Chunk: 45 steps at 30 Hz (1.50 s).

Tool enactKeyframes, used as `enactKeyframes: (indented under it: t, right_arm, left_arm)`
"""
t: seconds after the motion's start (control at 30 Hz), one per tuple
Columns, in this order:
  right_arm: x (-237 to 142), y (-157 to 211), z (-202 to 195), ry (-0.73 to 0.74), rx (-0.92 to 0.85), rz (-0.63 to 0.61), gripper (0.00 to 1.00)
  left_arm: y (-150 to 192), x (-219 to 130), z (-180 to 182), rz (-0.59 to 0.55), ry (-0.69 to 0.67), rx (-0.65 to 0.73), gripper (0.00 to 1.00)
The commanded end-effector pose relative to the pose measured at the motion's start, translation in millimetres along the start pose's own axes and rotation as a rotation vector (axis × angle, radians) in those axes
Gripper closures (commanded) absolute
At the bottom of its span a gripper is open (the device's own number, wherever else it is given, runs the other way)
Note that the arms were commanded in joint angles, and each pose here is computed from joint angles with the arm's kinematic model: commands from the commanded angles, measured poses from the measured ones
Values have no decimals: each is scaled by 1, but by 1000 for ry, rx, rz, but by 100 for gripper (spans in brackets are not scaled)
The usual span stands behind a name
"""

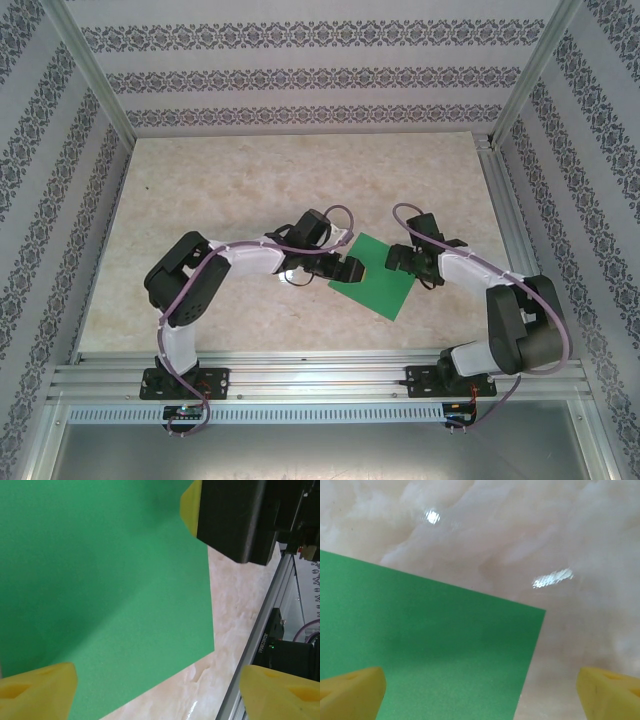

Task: Fold a paper plane with a square sheet of paper (fold left side to right side)
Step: Pick up the square sheet of paper from the center of the table.

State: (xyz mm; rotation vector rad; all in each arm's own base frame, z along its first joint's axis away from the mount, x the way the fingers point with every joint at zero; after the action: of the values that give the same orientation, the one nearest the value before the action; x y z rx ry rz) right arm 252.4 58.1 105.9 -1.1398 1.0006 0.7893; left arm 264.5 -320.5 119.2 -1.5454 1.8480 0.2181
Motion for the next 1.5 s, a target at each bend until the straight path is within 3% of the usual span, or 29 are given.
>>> enactKeyframes:
  t: [0.0,0.73,0.93,1.47]
  right_arm:
    - [1,-5,9,-13,9,-7,2]
    - [8,6,58,-137,-34,67,2]
    - [3,2,54,-172,-18,42,15]
    - [8,12,44,-324,64,78,26]
  left_arm:
    - [-3,9,-1,5,13,-8,15]
    - [8,21,20,45,-56,-64,15]
    - [7,19,17,27,-63,-56,19]
    - [-6,27,8,-22,-56,-89,24]
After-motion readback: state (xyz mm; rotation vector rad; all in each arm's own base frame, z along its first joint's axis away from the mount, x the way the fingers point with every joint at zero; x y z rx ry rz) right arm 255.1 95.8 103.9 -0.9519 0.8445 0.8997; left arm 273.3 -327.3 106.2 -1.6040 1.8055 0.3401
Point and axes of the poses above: each hand's point on the last joint's axis, 136 mm out from that joint toward the fingers, its own x axis out along the fingers, its own z axis along the line the jaws close on, y = z × x, the point moved 9 cm from there along -x, back along the fingers, and after that the axes turned 1 degree about -x, right-handed, at the moved point
